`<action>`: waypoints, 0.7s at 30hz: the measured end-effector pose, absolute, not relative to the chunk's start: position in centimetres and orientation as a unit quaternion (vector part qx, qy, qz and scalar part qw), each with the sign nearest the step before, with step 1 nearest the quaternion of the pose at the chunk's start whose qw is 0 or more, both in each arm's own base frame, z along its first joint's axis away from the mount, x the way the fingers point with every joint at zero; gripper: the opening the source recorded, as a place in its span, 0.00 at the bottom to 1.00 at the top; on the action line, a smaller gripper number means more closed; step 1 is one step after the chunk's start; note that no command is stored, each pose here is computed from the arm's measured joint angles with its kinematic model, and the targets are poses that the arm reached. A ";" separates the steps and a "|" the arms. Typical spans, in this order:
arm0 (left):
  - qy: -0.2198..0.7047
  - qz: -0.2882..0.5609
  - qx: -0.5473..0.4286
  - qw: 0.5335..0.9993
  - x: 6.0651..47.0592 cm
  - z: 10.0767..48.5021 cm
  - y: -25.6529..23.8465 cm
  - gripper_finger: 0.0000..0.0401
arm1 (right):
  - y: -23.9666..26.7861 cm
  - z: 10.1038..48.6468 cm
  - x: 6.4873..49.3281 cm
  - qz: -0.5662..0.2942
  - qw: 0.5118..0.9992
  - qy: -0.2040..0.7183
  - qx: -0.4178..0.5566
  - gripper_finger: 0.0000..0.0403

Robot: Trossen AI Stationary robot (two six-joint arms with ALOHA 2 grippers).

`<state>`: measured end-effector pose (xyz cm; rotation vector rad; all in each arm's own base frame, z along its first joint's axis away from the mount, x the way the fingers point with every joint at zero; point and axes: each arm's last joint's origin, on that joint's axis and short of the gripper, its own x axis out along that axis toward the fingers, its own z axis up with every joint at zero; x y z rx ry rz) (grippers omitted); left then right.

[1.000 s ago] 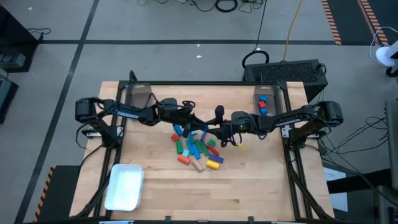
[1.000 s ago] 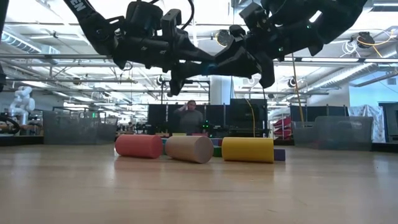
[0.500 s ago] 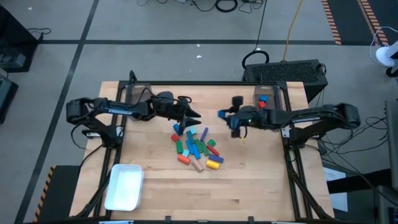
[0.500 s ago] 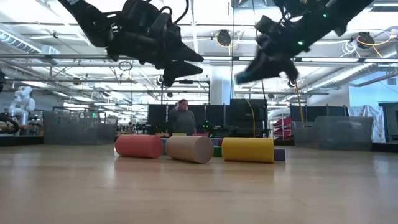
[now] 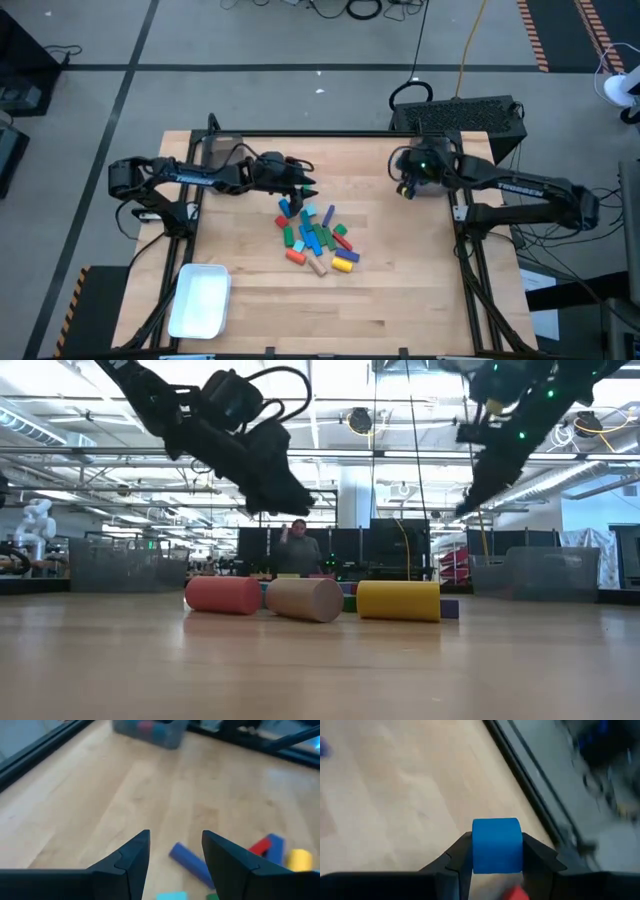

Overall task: Sort blocks by size
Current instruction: Put the blue half circle block into the right black bin

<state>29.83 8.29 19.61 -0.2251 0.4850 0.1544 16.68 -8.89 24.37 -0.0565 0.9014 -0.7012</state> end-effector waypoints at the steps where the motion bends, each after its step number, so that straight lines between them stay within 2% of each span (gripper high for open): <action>1: 0.243 0.084 -0.110 0.960 29.8 19.5 8.3 0.46 | -9.3 24.1 16.3 -0.352 0.829 0.434 -0.008 0.30; 10: 0.268 0.147 -0.099 0.947 29.4 19.1 8.6 0.46 | -12.8 21.9 14.3 -0.457 0.737 0.482 0.125 0.30; 15: 0.291 0.183 -0.092 0.934 29.1 18.6 8.7 0.46 | -14.3 20.5 13.8 -0.482 0.696 0.508 0.161 0.30; 21: 0.301 0.187 -0.092 0.931 28.8 18.2 8.7 0.46 | -15.7 18.8 13.8 -0.493 0.663 0.531 0.186 0.33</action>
